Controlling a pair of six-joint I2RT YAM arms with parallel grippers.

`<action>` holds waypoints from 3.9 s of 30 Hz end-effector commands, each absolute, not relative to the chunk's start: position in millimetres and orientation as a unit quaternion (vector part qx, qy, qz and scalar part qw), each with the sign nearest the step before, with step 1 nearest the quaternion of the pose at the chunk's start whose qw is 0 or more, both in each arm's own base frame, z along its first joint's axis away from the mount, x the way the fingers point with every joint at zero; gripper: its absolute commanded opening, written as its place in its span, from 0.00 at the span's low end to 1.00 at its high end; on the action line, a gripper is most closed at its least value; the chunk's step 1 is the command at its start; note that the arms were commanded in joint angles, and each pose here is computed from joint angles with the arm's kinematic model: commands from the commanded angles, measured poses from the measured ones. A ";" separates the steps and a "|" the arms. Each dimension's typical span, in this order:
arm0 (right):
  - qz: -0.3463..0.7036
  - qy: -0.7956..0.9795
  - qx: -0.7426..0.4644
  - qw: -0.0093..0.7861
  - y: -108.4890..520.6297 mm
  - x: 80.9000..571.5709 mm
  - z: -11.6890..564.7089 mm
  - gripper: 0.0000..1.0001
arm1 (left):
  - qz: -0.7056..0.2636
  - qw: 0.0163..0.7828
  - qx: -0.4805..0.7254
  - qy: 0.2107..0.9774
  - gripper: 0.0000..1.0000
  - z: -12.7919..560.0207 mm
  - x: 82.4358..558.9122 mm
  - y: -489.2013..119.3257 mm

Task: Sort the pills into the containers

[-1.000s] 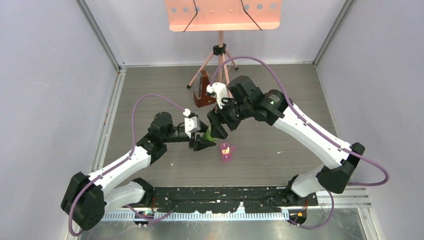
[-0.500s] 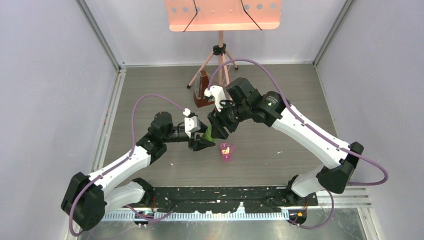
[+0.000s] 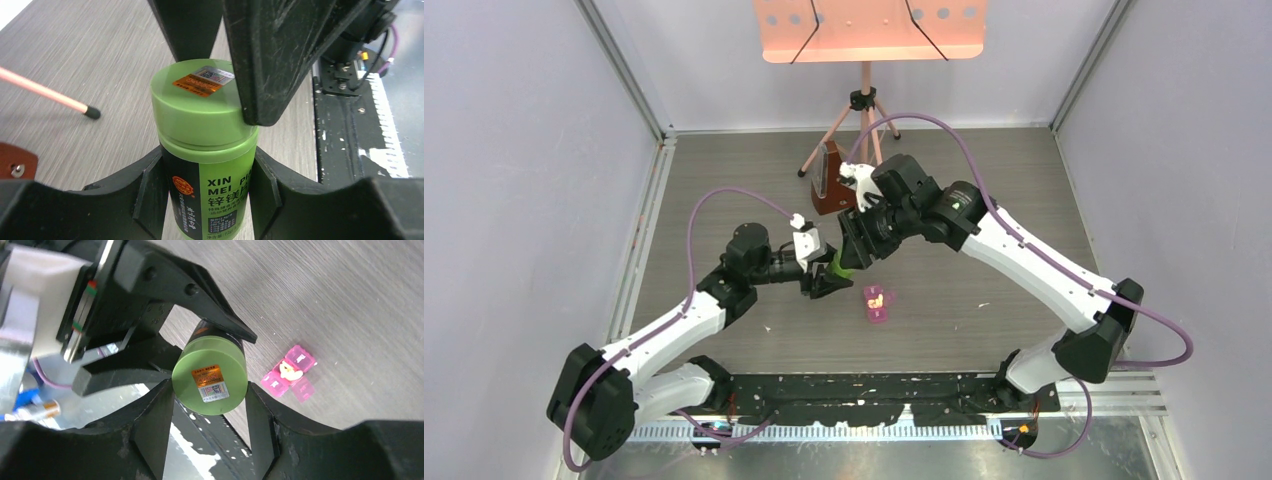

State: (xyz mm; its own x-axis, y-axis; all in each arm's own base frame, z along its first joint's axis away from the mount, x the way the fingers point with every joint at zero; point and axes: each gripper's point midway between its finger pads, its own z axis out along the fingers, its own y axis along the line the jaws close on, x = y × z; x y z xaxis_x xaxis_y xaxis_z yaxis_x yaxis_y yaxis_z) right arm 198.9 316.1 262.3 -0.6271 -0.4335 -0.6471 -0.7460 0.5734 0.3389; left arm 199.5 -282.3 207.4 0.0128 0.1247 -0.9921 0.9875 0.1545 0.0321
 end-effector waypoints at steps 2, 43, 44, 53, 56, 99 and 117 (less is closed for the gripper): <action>0.296 0.909 -0.168 0.242 334.5 214.4 243.8 0.18 | -0.372 0.575 0.475 0.552 0.00 239.7 230.9 -283.4; 0.338 0.802 -0.338 0.359 311.0 217.5 302.5 0.94 | -0.394 0.567 0.481 0.540 0.00 237.8 207.5 -276.1; 0.344 0.798 -0.344 0.356 313.1 215.3 303.3 0.94 | -0.396 0.567 0.481 0.539 0.00 238.5 206.7 -276.3; 0.370 0.774 -0.404 0.319 324.1 200.7 292.3 0.91 | -0.426 0.537 0.509 0.521 0.00 239.9 187.9 -279.0; 0.360 0.773 -0.413 0.319 320.7 200.6 291.5 0.89 | -0.431 0.518 0.525 0.520 0.00 236.3 182.1 -279.0; 0.340 0.883 -0.042 0.322 342.1 238.3 263.7 0.60 | -0.316 0.533 0.506 0.600 0.00 218.1 229.9 -263.2; 0.336 0.785 -0.409 0.323 327.0 202.1 273.3 0.87 | -0.373 0.500 0.552 0.553 0.00 222.3 195.0 -269.3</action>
